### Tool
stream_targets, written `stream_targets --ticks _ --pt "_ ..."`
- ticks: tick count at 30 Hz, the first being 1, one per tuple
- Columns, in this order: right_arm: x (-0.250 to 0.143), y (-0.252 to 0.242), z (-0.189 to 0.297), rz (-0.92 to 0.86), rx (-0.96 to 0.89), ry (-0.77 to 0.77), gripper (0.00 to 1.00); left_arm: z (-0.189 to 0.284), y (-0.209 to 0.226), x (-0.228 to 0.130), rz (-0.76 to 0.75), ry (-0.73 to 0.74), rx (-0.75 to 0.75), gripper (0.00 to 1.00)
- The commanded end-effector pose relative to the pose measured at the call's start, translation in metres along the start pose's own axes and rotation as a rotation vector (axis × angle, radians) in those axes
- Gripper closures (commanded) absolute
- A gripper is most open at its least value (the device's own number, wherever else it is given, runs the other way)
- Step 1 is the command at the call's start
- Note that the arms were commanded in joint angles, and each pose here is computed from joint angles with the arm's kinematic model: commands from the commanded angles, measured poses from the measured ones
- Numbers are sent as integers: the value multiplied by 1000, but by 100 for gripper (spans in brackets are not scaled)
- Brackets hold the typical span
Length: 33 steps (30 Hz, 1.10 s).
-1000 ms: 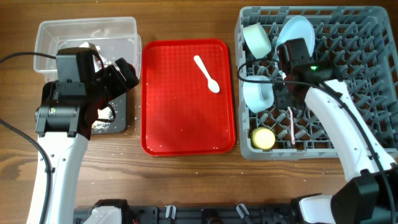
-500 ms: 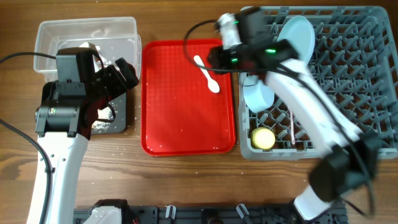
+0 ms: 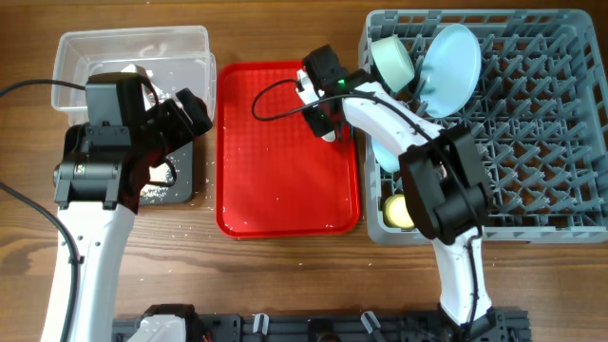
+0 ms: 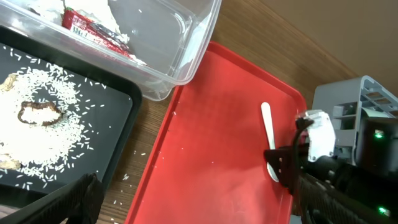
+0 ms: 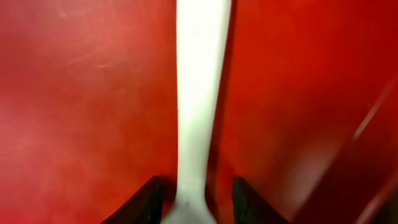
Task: Sort waste into correct bins and load items into the dishwasher rack
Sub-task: 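Grasp the white spoon with the right gripper and put it in the rack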
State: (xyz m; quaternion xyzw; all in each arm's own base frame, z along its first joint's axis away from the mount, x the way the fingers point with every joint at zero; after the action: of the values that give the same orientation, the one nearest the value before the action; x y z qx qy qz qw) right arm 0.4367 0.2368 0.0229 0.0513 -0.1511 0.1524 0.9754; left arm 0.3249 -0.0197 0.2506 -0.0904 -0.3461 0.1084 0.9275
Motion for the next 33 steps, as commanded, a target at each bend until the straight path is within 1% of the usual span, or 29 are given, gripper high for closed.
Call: stream_targets --ticks 1,5,6,7,8,11,14,15,17,20,21,24,26,27,29,31,33 --pt "2 -9 -16 51 -33 3 65 -2 3 -1 4 4 12 0" --pt "1 -16 -19 34 -30 15 76 -2 3 -1 4 4 12 0" --pt "-2 -16 -19 32 -29 25 80 -2 3 -1 4 4 12 0" --pt "-5 -16 -19 30 -29 38 91 -2 3 -1 4 4 12 0" --pt "-8 -15 -18 30 -23 55 96 -2 3 -1 4 4 12 0" --pt "-13 -7 -1 27 30 83 96 -2 3 -1 4 4 12 0" --pt "0 0 42 -1 73 23 96 -2 3 -1 4 4 12 0" --pt "9 6 77 -4 108 -32 96 -2 3 -1 4 4 12 0" --pt "17 7 124 -29 125 -108 96 -2 3 -1 4 4 12 0" --pt "14 -9 197 -107 107 -203 96 -2 3 -1 4 4 12 0" --pt "6 -26 224 -167 60 -226 96 -2 3 -1 4 4 12 0" --pt "-22 -68 265 -304 -50 -224 96 -2 3 -1 3 4 12 0" --pt "-54 -105 284 -431 -162 -175 96 -2 3 -1 4 4 12 0" --pt "-73 -122 287 -484 -211 -117 96 -2 3 -1 4 4 12 0" --pt "-97 -139 279 -552 -247 -20 96 -2 3 -1 4 4 12 0" --pt "-113 -148 264 -595 -268 39 95 -2 3 -1 4 4 12 0" --pt "-135 -161 231 -669 -294 105 96 -2 3 -1 3 4 12 0"
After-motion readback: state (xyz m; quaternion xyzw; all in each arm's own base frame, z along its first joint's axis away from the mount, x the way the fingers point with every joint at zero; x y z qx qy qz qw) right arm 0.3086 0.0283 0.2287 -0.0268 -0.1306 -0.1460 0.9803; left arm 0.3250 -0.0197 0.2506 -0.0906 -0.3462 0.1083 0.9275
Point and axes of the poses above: each gripper's point midway between its finger pads, its own z axis back along the fingers, its own y axis along the line the jaws close on, x = y × z, the point moved 2 cm from there along z, back along the fingers, and after that the axes turned 15 degrees about -z, right-handed, at the moved point
